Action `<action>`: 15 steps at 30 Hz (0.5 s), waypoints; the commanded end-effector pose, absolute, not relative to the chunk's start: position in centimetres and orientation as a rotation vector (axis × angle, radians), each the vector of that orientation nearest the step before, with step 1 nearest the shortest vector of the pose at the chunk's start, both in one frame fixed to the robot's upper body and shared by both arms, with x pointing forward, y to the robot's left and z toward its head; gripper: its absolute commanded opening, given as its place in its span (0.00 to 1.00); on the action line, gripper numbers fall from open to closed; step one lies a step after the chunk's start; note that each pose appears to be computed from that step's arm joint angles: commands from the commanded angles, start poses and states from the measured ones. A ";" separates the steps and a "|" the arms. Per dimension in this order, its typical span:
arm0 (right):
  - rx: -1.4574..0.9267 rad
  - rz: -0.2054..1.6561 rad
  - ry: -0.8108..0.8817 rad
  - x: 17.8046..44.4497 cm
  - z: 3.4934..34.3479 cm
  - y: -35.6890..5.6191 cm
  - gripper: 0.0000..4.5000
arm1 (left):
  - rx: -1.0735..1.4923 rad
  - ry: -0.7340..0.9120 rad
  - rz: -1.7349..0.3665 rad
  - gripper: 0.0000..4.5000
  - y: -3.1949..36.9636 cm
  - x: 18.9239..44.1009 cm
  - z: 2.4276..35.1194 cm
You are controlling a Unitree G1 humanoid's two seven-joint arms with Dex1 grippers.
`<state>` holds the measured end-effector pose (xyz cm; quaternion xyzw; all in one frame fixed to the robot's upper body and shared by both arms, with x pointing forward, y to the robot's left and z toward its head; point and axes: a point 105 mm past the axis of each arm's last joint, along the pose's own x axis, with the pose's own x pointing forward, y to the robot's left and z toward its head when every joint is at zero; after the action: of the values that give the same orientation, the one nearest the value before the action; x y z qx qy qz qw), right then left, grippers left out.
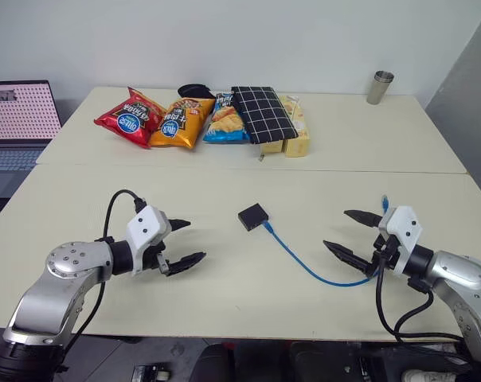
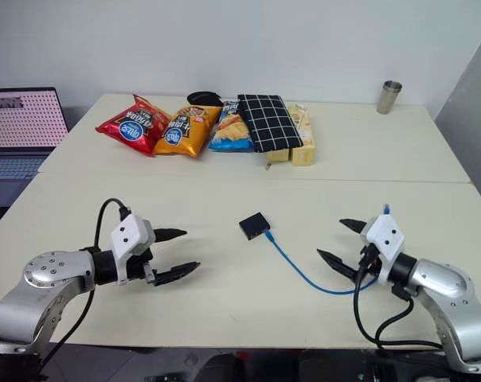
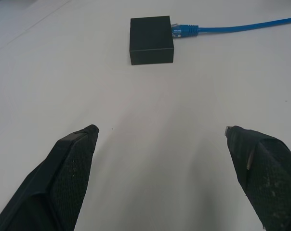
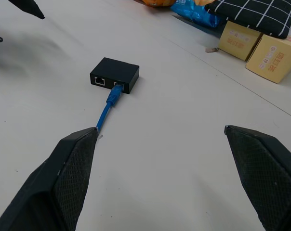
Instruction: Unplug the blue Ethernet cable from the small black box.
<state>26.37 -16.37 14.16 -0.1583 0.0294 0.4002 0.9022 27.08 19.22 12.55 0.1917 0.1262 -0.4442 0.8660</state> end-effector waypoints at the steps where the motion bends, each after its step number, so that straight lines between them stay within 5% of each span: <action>1: -0.352 0.839 0.029 26.4 15.0 -16.2 0.99 | 0.416 0.205 -0.964 1.00 18.7 26.6 14.0; 15: -0.337 0.851 0.030 26.3 14.6 -14.9 0.99 | 0.441 0.234 -0.985 1.00 18.1 25.8 13.2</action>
<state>26.36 -15.55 13.61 -0.1568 0.0350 0.4098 0.8979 25.84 18.48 12.40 0.1930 0.1227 -0.4687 0.8533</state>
